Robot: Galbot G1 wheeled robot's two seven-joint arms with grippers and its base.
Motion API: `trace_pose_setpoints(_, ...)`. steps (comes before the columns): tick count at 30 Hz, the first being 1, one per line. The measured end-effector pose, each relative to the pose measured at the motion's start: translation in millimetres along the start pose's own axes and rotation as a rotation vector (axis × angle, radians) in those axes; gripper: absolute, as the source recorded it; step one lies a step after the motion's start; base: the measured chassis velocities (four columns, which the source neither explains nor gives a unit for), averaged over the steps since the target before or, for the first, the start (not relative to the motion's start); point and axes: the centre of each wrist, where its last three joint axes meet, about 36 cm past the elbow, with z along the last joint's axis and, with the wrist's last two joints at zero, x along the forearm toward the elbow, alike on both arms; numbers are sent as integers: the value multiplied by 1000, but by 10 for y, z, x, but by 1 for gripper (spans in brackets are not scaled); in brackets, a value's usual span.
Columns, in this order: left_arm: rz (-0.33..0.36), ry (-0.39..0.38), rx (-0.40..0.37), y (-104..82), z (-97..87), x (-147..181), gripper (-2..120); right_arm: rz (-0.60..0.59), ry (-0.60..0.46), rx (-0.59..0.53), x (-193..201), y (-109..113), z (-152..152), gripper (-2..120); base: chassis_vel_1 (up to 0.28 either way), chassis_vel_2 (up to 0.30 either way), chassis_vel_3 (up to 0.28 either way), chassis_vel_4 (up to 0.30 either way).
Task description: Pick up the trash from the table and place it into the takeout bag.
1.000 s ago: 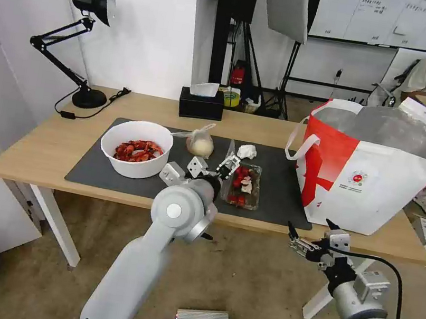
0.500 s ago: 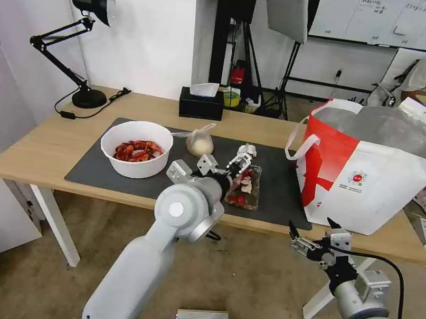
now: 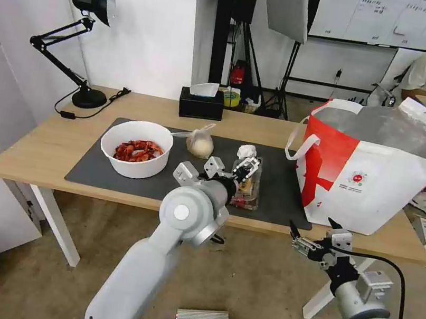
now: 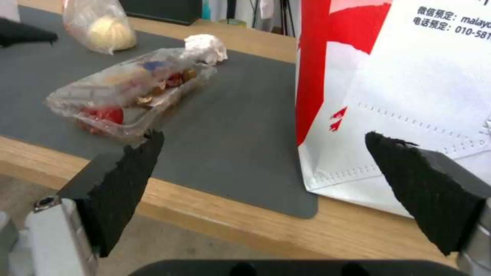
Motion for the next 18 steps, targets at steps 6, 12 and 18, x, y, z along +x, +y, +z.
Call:
trace_pose_setpoints(6,39,13,-45,-33,38,21,96,0,-2,-4,23,13,-9,100,0,0,0,0)
trace_pose_setpoints(12,86,-14,-149,-17,13,40,74,2,0,-6,54,17,-10,100,0,0,0,0)
trace_pose_setpoints(18,139,-46,-439,93,41,103,48,6,0,-7,82,19,-7,100,0,0,0,0)
